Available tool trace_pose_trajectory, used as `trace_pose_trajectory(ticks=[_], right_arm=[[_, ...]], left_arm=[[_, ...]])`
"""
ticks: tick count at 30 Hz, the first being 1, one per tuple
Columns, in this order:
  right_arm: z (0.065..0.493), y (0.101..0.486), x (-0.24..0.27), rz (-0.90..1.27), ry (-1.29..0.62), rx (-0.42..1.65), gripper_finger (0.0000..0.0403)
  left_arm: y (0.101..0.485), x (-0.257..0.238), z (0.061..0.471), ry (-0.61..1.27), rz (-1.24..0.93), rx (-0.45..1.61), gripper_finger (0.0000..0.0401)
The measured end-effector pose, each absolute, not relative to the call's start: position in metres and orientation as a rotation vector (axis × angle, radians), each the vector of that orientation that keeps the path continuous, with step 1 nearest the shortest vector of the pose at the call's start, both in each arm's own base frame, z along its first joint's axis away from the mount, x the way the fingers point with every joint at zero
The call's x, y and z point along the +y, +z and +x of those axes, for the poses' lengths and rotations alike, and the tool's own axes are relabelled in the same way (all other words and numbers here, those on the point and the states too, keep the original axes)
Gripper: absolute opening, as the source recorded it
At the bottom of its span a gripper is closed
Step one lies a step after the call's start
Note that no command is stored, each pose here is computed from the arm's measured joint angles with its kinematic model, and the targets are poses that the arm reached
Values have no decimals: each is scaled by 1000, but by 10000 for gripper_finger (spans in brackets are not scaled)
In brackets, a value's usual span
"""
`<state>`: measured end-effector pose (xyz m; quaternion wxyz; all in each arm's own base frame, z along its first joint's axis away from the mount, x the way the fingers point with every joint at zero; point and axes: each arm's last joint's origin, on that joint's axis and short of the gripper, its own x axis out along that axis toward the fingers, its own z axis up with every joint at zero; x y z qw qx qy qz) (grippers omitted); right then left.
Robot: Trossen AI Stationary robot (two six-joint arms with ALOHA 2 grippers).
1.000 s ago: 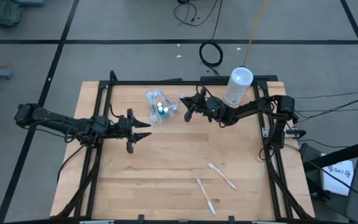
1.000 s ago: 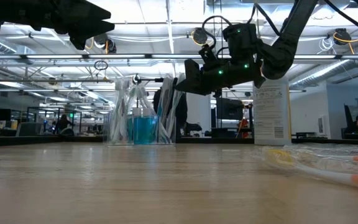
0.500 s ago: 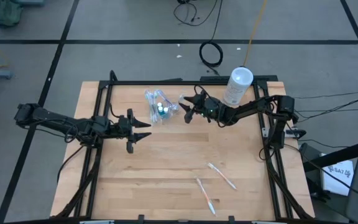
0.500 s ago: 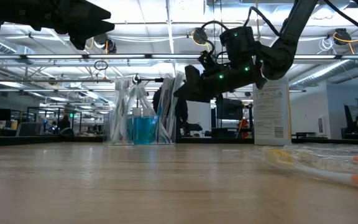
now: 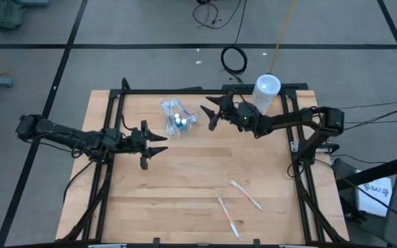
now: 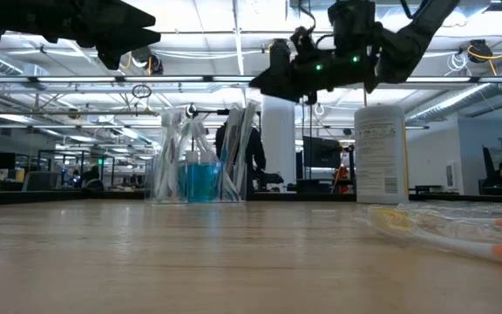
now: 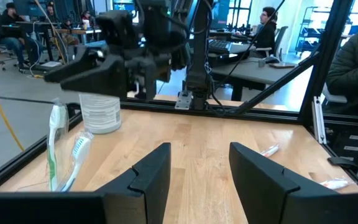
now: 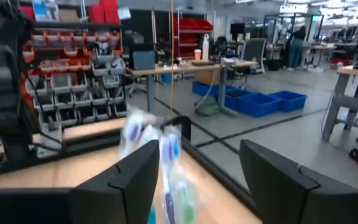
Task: Pick & Place toothbrushing station
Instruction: Put the orange toothbrush into the transparent organizer
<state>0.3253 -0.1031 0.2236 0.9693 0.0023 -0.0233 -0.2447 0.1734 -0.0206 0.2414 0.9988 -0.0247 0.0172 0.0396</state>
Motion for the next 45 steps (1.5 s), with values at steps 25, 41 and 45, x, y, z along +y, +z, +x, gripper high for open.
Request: trace_pose_trajectory(ticks=[25,41,45], right_arm=[[323,210,-115,41,-580,42,212],[323,205,-115,12,-587,102,212],[321,225,-116,3,-605,-78,212]], left_arm=[[241,-21,173,79,-49,34,170],[241,-21,173,79,-49,34,170],[241,-21,173,80,-49,34,170]])
